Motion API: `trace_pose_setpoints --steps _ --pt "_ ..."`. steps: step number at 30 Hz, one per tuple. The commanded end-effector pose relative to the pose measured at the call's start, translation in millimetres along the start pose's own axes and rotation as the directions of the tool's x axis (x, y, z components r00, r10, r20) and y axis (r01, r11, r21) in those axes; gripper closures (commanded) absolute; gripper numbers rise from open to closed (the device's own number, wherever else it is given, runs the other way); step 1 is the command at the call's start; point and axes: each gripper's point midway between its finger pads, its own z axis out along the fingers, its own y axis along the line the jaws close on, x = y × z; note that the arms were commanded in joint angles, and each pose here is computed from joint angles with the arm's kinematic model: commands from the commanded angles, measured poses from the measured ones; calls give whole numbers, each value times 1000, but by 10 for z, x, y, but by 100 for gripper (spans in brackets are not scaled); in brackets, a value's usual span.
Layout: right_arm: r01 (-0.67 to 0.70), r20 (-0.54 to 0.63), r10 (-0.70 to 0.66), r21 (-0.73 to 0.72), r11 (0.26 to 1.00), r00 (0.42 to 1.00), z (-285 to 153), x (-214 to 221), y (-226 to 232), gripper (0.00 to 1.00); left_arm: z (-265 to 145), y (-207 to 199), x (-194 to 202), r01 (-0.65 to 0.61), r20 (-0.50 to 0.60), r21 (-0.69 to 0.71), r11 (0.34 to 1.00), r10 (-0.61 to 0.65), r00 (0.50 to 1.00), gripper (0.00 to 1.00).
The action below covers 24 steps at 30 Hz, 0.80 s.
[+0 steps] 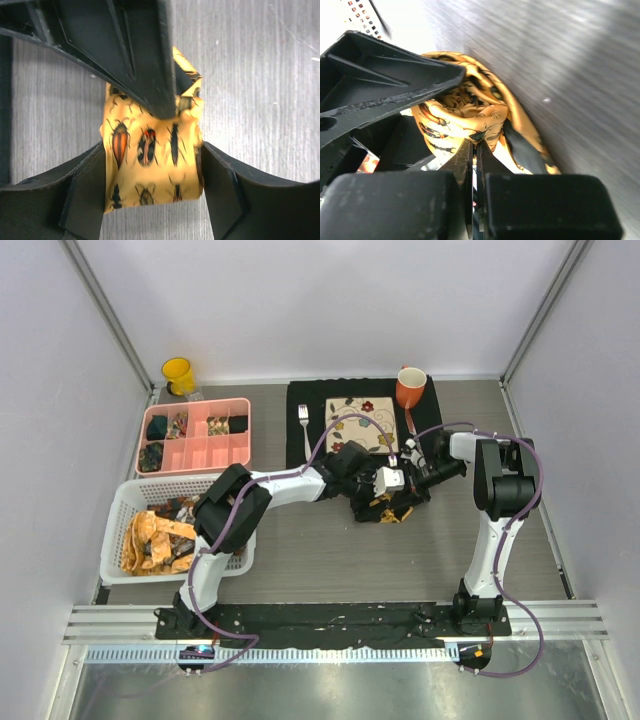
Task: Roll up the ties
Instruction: Roll the tie at the center of the board.
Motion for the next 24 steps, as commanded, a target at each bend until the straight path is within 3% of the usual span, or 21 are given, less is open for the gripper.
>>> trace_pose_setpoints --steps 1,8,9,13,16,17,20,24 --pt "95 -25 -92 184 978 995 19 -105 -494 99 -61 -169 20 33 15 90 995 -35 999 29" --pt "108 -26 -105 181 978 994 18 -182 -500 99 37 -153 102 51 -35 78 996 -48 998 42" --pt "113 -23 -111 181 977 994 14 -197 -488 99 42 -134 137 51 -53 60 997 -48 997 51" --pt "145 3 -148 198 969 989 -120 -284 -360 99 35 -168 315 52 -137 32 998 -47 990 69" --pt "113 25 -119 160 981 993 -354 -240 -155 76 21 -198 487 36 -208 14 999 -32 978 78" --pt "108 39 -114 142 984 993 -416 -231 -99 60 18 -220 551 28 -228 17 999 -24 973 79" --pt "90 76 -101 132 987 992 -615 -163 -36 35 10 -255 688 30 -280 16 999 -25 960 80" --pt "43 68 -55 159 986 996 -653 -9 -209 32 6 -264 740 20 -296 19 1000 -14 955 80"
